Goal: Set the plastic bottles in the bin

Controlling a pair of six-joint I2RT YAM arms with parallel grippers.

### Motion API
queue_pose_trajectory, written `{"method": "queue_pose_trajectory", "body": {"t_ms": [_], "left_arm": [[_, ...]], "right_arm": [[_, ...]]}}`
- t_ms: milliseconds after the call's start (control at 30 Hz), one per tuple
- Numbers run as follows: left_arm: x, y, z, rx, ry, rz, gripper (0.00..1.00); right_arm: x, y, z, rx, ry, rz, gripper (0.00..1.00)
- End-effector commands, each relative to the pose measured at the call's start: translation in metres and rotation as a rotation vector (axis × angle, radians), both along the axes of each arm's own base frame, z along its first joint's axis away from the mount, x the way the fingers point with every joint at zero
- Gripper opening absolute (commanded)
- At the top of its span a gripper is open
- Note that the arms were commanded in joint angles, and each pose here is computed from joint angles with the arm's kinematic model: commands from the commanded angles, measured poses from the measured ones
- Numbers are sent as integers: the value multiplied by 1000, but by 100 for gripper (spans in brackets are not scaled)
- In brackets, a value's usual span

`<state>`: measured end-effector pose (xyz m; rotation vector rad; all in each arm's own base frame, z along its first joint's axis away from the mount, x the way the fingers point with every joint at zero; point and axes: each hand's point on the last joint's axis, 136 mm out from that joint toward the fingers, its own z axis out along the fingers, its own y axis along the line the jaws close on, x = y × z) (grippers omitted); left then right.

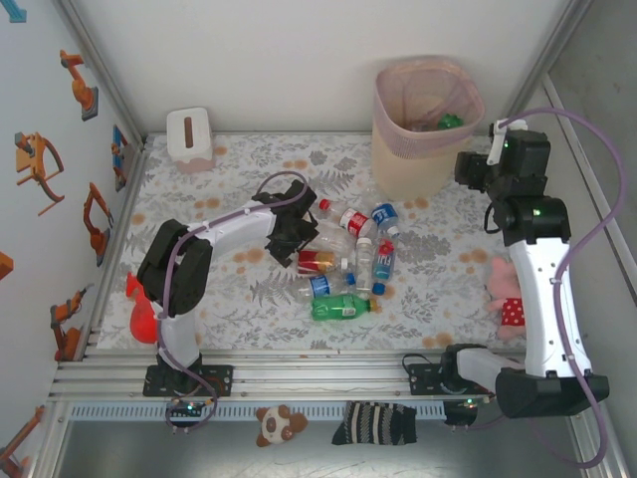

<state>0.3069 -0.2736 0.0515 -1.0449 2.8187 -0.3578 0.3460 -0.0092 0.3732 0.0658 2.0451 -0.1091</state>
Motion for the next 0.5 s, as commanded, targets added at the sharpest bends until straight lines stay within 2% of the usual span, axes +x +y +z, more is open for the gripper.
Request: {"method": "queue_pose_trajectory", "body": {"t_ms": [0,167,467], "left_arm": [[-11,2,3,-14,34,37,75],[-15,12,10,3,17,44,76],[-30,20,29,-39,51,156,81]], "right_arm": [[-7,-5,6,-17,-21,-16,78],[-10,-5,9,-12,-28,-15,78],[-11,-1,9,2,-27,4,78]]}}
